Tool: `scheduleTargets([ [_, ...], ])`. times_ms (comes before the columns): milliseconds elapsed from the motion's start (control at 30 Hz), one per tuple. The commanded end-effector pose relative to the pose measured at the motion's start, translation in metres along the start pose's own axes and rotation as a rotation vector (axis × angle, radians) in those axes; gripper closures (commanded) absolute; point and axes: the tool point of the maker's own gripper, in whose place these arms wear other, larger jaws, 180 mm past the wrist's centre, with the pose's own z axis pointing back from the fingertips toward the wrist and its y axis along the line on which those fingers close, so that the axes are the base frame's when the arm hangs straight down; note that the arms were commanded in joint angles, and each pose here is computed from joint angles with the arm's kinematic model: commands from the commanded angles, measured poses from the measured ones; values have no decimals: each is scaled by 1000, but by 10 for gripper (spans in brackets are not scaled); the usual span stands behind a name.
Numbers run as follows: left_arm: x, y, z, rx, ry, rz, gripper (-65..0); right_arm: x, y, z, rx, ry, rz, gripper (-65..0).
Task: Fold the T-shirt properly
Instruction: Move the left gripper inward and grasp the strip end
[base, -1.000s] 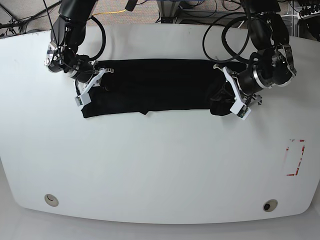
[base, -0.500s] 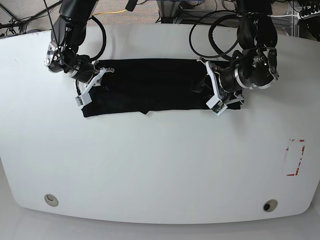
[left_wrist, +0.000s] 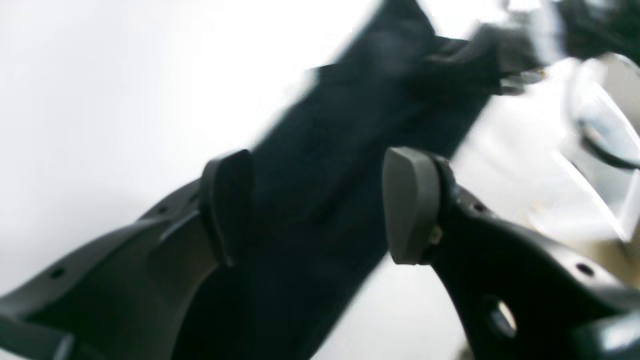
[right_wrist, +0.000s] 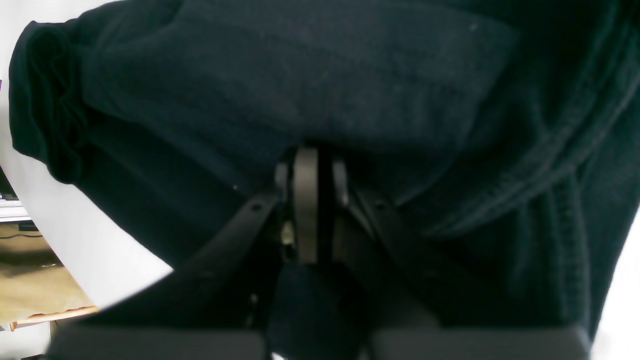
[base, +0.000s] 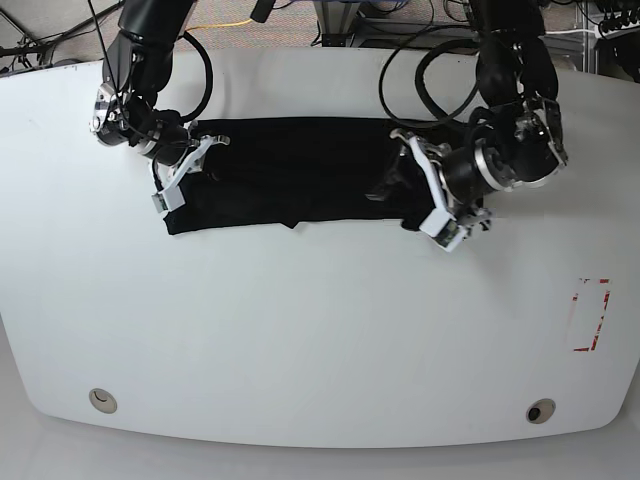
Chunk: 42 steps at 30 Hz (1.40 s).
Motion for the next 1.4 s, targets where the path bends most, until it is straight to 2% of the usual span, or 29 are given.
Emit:
scheduleTargets([
  [0,1,28,20,84,-1,-17,-379,11,-1,9,-40,7,61,-43],
  [67,-7,43,31,126,27,-23,-378,24,4,15,-50,-23,103,-57],
  [100,-17,47,37,140,52,-11,-374,30,7,19,-53,-34,126,-94],
  [133,-26,51,43,155,68,1,-357,35,11,23,-51,-41,142,-140],
  [233,-45,70,58,205,97,41,-274,47,18,35,-36,-65,163,-360],
  [333,-57,77,55,196,100,73,-233,61,14,54,-34,-155,123,-509],
  [433,-77,79,49,173,114,133,-160,63,-1,72,-34,-207,52,-577],
  [533,-93,85,41,166,114,218,-96,59,-35,85,-79,-210,-42,-563],
  [700,-95,83,33,156,74,262,-90,39,-75,94,-109,-172,-168,-533],
  [867,-102,82,32,152,81,280,-90,28,-84,83,-82,-151,-246,-533],
  [967,-102,82,32,151,82,278,-90,24,-82,75,-61,-154,-272,-533],
  [1233,-104,82,33,153,88,281,-90,23,-24,26,75,-94,-205,-522],
  [1367,-114,83,30,159,115,300,-93,32,0,20,104,-131,-167,-409],
])
